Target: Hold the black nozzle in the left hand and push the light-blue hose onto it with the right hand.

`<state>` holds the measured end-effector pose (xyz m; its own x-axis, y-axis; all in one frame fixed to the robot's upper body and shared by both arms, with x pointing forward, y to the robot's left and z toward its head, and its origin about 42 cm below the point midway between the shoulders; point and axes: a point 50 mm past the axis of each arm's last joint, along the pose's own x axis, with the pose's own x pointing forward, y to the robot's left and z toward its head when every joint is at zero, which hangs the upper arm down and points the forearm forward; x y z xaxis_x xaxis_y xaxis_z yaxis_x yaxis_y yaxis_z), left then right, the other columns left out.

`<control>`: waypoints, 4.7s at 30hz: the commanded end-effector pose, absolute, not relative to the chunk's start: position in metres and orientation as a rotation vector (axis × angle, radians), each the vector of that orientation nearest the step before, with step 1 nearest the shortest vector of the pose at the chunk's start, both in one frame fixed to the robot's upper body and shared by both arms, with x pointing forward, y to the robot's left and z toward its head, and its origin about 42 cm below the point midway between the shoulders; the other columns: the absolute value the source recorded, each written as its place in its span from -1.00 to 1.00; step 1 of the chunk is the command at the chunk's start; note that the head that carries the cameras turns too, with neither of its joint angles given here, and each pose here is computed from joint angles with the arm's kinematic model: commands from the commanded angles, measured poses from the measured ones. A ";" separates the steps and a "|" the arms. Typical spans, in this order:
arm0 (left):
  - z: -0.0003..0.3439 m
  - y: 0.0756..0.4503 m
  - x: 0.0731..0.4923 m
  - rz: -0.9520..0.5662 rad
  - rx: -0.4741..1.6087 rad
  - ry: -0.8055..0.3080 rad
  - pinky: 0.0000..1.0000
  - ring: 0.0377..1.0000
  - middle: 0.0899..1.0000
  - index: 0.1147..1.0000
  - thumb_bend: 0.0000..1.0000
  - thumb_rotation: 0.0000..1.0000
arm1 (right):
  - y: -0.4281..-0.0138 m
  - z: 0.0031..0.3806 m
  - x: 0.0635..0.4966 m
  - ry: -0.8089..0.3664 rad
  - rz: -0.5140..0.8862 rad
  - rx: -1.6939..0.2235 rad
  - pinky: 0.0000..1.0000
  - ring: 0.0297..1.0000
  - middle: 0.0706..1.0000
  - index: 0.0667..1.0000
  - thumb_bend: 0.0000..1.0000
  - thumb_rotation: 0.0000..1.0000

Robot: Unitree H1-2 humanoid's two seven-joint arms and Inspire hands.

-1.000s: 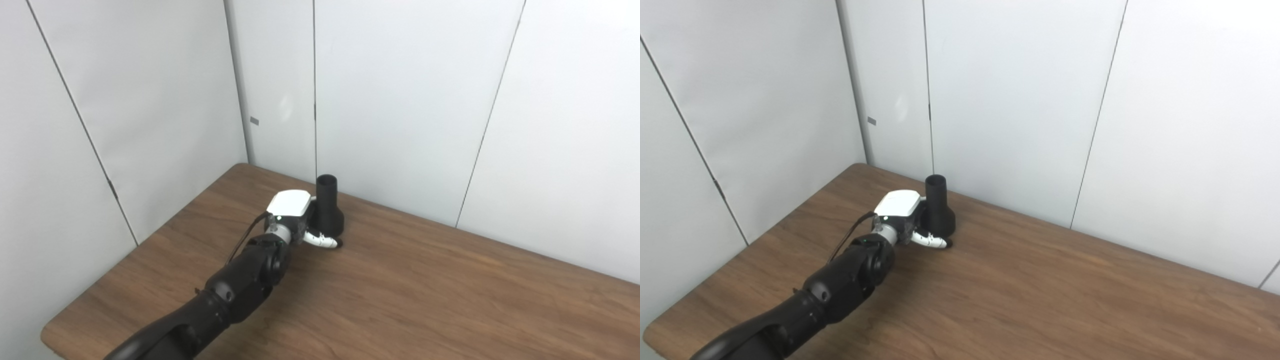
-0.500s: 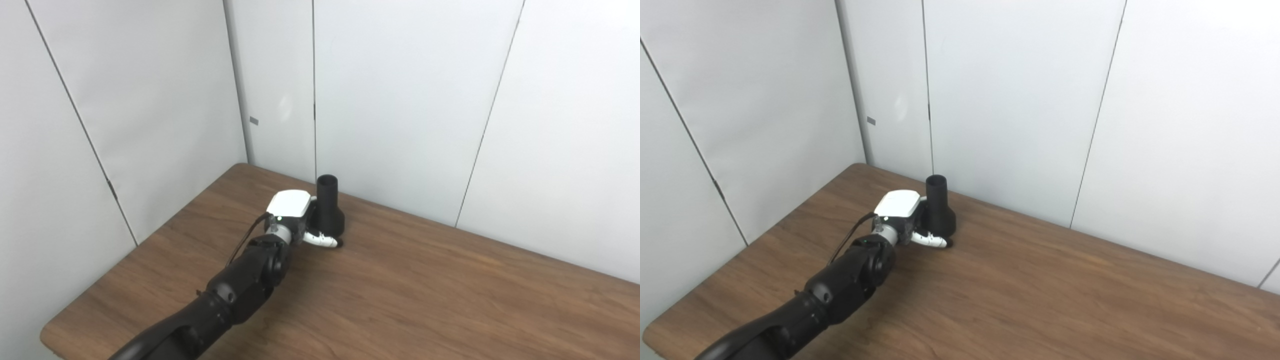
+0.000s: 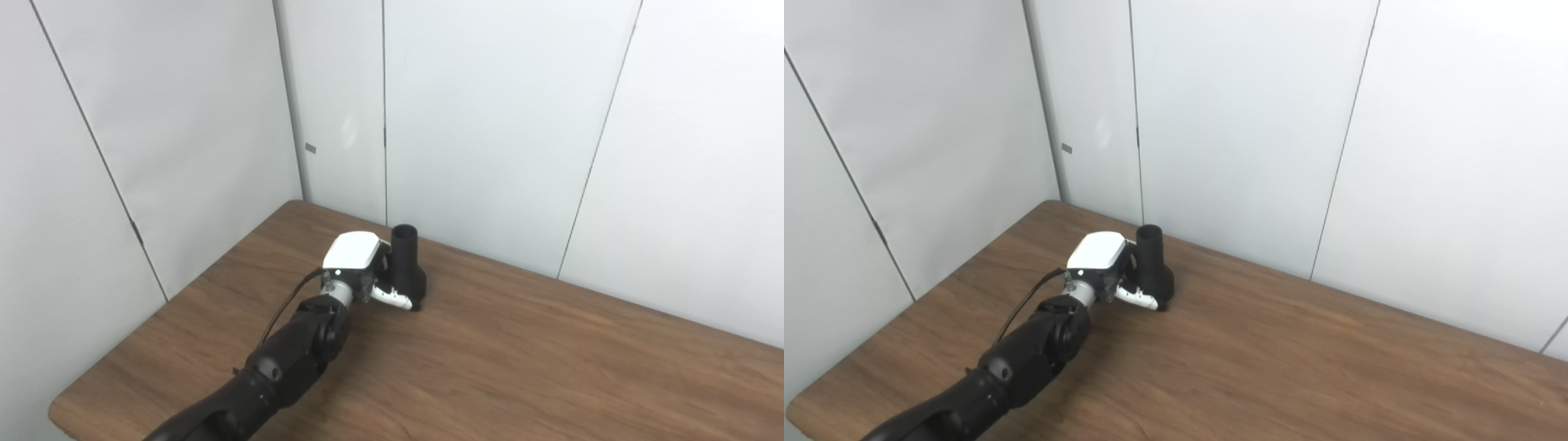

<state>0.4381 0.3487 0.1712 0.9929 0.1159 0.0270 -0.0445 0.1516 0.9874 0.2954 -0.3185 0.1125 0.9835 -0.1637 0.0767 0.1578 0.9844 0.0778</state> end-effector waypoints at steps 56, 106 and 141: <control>0.141 0.345 0.402 -0.110 1.372 -0.244 -0.55 -0.51 -0.31 -0.09 0.03 -1.00 | -0.294 0.153 0.286 -0.085 -0.157 0.043 0.46 0.52 0.51 0.43 -0.50 -1.00; 0.157 0.238 0.378 -0.500 1.240 -0.650 -0.76 -0.70 -0.21 -0.16 0.04 -1.00 | -0.331 0.189 0.274 -0.299 -0.615 -0.326 0.50 0.66 0.63 0.66 0.52 -0.30; 0.148 0.228 0.366 -0.592 1.222 -0.686 -0.71 -0.67 -0.16 -0.18 0.05 -1.00 | -0.394 0.171 0.370 -0.078 -0.738 -0.331 0.59 0.78 0.84 0.91 0.86 -0.51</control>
<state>0.3658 0.2295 0.1404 0.6960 -0.7017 0.1523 0.0526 0.2614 0.9638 0.3559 -0.3851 0.1430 0.7454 -0.6602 0.0923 0.6489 0.6869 -0.3273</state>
